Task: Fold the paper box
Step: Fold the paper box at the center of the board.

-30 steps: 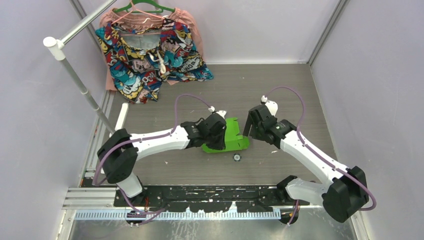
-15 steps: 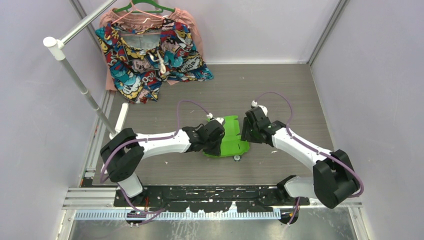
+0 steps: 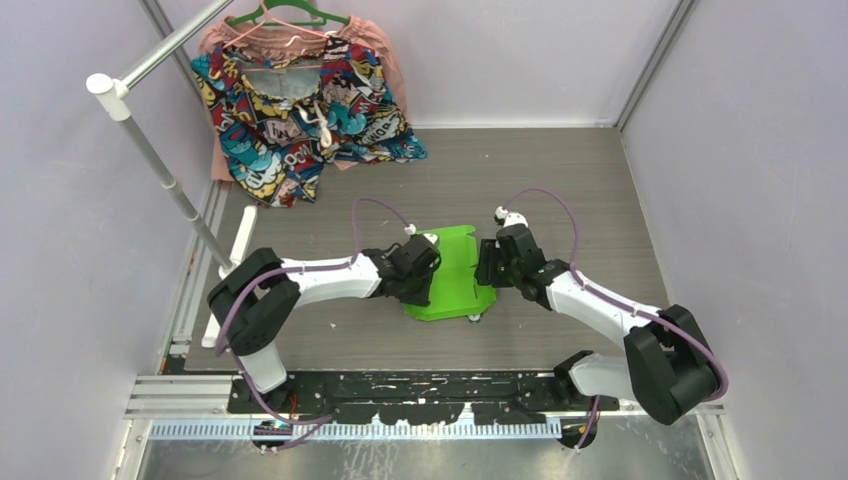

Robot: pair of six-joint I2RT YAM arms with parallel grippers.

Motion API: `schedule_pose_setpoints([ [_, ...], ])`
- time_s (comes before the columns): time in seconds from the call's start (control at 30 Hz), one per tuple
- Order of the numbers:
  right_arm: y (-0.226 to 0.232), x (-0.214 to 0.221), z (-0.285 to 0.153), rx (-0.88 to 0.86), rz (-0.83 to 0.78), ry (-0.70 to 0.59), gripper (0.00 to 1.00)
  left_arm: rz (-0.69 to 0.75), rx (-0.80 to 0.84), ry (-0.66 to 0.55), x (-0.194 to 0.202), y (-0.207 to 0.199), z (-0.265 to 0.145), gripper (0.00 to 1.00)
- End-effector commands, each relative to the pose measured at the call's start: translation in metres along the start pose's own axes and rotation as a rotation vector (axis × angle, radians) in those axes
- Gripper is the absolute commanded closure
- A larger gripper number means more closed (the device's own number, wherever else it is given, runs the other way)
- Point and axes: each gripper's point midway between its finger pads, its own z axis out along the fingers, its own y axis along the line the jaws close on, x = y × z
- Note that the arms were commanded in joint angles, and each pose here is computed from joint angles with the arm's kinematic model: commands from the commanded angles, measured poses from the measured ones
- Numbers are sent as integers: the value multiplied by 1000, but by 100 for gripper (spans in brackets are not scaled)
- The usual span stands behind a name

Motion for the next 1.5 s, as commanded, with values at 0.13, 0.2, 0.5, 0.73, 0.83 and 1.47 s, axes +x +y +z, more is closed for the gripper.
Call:
schedule_pose_setpoints([
  [0.13, 19, -36, 9, -88, -28, -130, 50, 37, -15, -31, -13, 9, 3, 100],
  [0.2, 23, -38, 13, -111, -27, -137, 50, 58, -27, -26, -14, 14, 2, 100],
  [0.5, 26, -36, 31, -166, 10, -104, 52, 103, -49, -22, -21, 35, -9, 100],
  [0.73, 24, -36, 35, -173, 17, -110, 54, 115, -34, -14, -21, 40, -11, 100],
  [0.83, 27, -37, 37, -185, 17, -101, 55, 116, -32, -9, -20, 40, -10, 100],
  [1.47, 35, -25, 38, -237, 35, -40, 72, 99, -14, -15, -26, 33, -11, 100],
])
